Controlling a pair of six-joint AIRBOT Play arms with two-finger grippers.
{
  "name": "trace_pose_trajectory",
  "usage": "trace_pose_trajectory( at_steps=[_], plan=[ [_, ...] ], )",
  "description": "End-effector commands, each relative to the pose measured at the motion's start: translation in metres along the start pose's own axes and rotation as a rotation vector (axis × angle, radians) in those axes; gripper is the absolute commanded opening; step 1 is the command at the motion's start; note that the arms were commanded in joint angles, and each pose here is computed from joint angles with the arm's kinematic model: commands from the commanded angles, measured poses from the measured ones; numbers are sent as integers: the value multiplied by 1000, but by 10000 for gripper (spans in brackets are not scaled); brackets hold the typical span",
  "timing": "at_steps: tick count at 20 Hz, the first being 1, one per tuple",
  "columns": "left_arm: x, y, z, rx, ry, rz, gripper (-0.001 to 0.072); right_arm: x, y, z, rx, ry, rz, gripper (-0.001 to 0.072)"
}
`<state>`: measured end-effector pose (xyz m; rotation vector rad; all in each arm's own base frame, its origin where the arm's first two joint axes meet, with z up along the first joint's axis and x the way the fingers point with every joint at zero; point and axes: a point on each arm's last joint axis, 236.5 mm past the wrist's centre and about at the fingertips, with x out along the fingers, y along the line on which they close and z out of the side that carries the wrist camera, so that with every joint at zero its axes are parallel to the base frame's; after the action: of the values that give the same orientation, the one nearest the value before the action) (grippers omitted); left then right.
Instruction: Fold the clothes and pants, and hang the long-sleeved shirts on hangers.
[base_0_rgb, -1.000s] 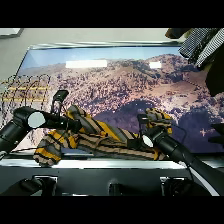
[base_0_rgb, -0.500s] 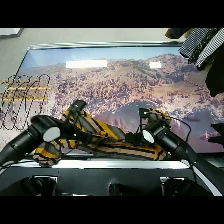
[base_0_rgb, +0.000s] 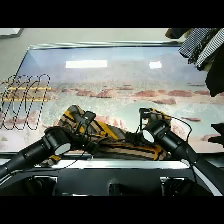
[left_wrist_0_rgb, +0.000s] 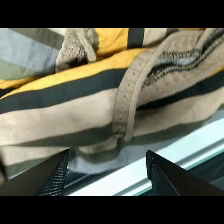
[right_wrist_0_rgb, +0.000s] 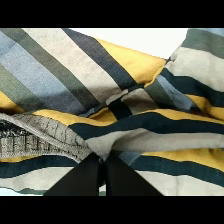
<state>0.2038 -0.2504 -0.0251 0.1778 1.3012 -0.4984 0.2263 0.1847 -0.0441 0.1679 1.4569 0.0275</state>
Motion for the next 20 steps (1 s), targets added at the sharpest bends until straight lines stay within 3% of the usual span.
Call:
trace_pose_trajectory(
  at_steps=[1, 5, 6, 7, 9, 15, 20],
  plan=[
    [11, -2, 8, -7, -40, 2, 555, -1, 0, 0, 9, -2, 1, 24],
    [32, 4, 7, 5, -11, 35, 551, -1, 2, 2, 31, -10, 9, 24],
    [35, 3, 10, 3, -19, 33, 504, -1, 3, 3, 35, -12, 11, 24],
    [37, 4, 13, -9, -28, 37, 385, -1, 3, 2, 36, -10, 12, 24],
    [36, 6, 17, -28, -43, 34, 19, -1, 4, 1, 40, -5, 18, 24],
    [3, 16, 44, -72, -66, 35, 19, -12, 4, 8, 43, -12, 5, 23],
    [-87, 17, 113, -22, -185, -92, 19, -105, 23, 108, 25, -262, 142, 22]
  ],
)
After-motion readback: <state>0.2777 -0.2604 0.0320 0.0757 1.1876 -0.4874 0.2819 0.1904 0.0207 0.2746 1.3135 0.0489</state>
